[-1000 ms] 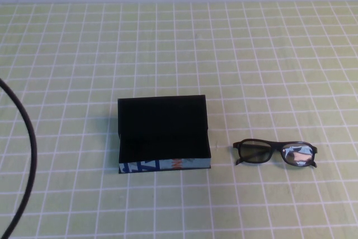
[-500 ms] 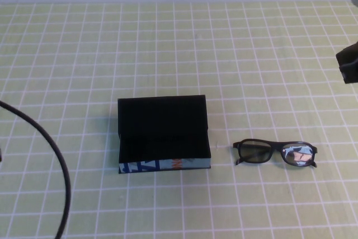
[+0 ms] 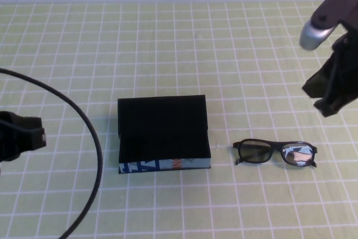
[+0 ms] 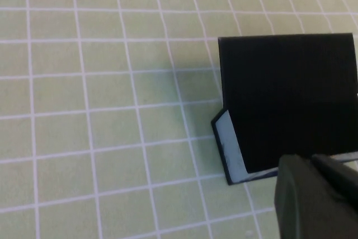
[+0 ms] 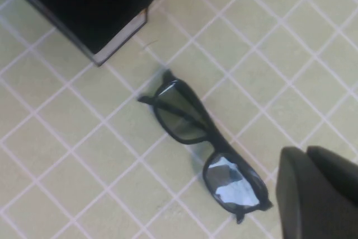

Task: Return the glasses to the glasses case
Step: Pick up the glasses from the table

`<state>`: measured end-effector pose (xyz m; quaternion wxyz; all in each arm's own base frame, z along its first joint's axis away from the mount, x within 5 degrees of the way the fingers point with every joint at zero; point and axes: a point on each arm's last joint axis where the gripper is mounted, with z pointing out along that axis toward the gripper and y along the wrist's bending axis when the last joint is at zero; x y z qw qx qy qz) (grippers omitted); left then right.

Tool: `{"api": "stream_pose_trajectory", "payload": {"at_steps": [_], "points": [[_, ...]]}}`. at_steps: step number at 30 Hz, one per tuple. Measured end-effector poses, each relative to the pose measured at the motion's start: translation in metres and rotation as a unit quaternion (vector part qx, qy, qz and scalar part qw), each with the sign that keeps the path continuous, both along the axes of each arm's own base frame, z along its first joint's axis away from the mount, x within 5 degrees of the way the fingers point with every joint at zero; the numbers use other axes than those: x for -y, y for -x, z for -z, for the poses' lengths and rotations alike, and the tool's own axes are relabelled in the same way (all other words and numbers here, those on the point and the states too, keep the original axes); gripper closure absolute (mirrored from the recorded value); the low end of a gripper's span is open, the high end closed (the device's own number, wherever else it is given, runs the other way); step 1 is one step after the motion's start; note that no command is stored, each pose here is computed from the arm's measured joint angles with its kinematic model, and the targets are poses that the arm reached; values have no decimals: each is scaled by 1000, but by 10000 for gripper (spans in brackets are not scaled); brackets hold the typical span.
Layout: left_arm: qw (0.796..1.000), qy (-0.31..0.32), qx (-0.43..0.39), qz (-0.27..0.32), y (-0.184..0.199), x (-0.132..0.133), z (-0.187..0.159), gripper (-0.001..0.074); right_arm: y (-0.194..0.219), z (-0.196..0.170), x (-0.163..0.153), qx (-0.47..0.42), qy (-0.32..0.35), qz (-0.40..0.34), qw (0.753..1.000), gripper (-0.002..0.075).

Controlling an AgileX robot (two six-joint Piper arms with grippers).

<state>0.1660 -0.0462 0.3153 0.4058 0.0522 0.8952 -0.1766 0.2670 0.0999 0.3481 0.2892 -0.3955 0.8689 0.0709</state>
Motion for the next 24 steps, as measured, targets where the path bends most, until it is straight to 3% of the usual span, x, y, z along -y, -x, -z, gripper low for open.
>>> {"api": "stream_pose_trajectory", "payload": {"at_steps": [11,14,20,24], "points": [[1000,-12,-12,11,-22,3,14,738,-9,53,-57,-63,75,-124,987,726],[998,-22,-43,28,-27,5,24,738,-15,63,-61,-67,82,-126,986,648],[993,-12,-99,62,-33,12,39,738,-29,81,-60,-60,133,-133,980,402],[992,3,-106,71,-35,15,42,738,-39,96,-57,-57,182,-143,971,356]]}}
